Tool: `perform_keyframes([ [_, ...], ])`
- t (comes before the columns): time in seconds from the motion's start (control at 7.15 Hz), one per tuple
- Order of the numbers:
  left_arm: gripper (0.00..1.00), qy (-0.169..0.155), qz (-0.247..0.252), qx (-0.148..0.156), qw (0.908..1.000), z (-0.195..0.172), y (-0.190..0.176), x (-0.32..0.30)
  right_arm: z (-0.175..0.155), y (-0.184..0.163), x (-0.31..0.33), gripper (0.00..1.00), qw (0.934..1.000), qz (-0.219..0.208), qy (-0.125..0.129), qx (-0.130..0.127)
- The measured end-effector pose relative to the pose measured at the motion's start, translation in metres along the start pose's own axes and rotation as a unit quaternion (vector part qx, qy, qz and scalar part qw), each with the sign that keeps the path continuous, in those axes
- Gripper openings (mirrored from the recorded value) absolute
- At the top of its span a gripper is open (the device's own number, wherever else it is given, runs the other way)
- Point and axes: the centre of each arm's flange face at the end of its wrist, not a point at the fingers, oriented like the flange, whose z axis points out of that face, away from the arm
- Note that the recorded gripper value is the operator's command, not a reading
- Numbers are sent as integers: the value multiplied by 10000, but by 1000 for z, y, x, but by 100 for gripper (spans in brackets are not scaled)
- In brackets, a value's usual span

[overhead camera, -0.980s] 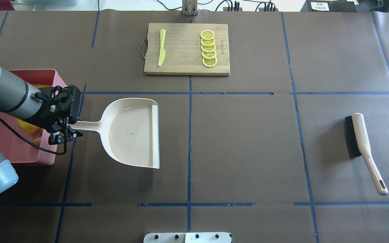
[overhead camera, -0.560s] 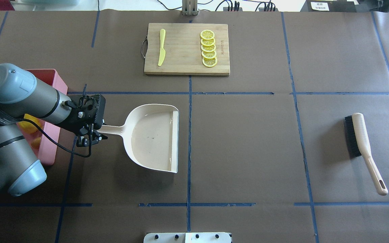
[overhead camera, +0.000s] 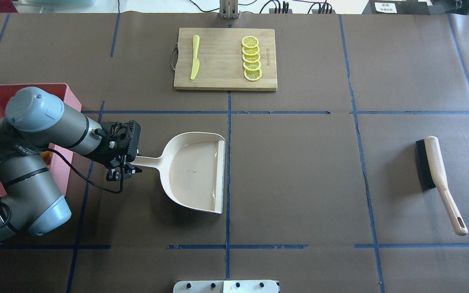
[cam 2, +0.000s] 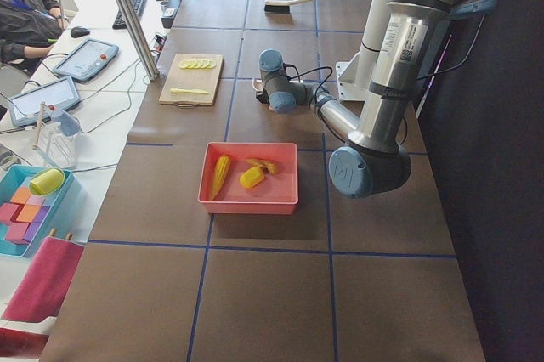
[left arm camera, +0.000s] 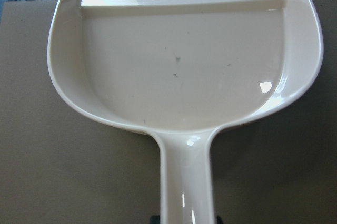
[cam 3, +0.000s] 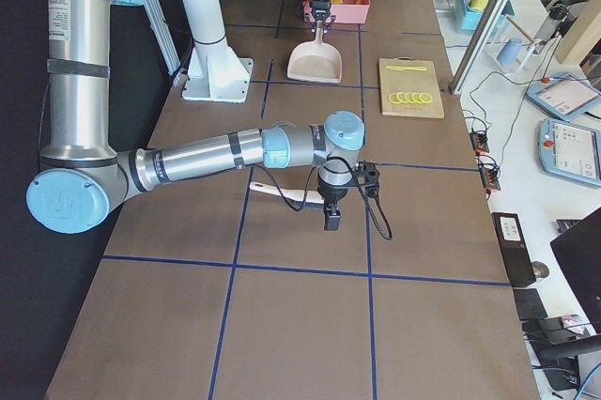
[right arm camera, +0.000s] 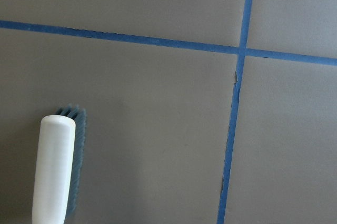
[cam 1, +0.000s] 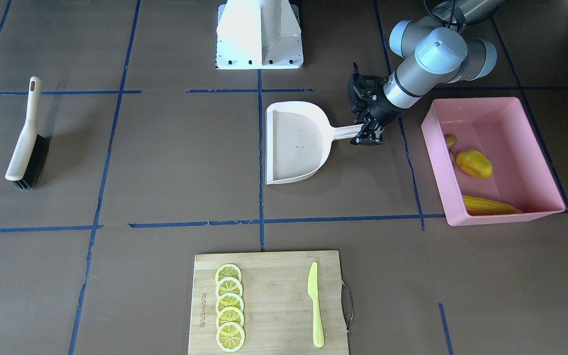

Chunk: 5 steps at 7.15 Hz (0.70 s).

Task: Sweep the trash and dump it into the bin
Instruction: 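Place the empty dustpan flat on the table beside the bin with the left gripper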

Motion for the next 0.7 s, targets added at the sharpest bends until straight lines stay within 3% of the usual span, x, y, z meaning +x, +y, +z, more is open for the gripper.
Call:
perform_keyframes([
  [0.14,94,2,-15,-7,10000,0,0,0,0,0,-1,100,10000,8,-2,4],
  [0.28,99,0,-55,-5,10000,-2,-1,1,-1,-1,-1,100,10000,22,-4,6],
  [0.7,100,-16,-261,-74,9996,-6,-2,0,-1,-2,-1,100,10000,31,-5,12],
])
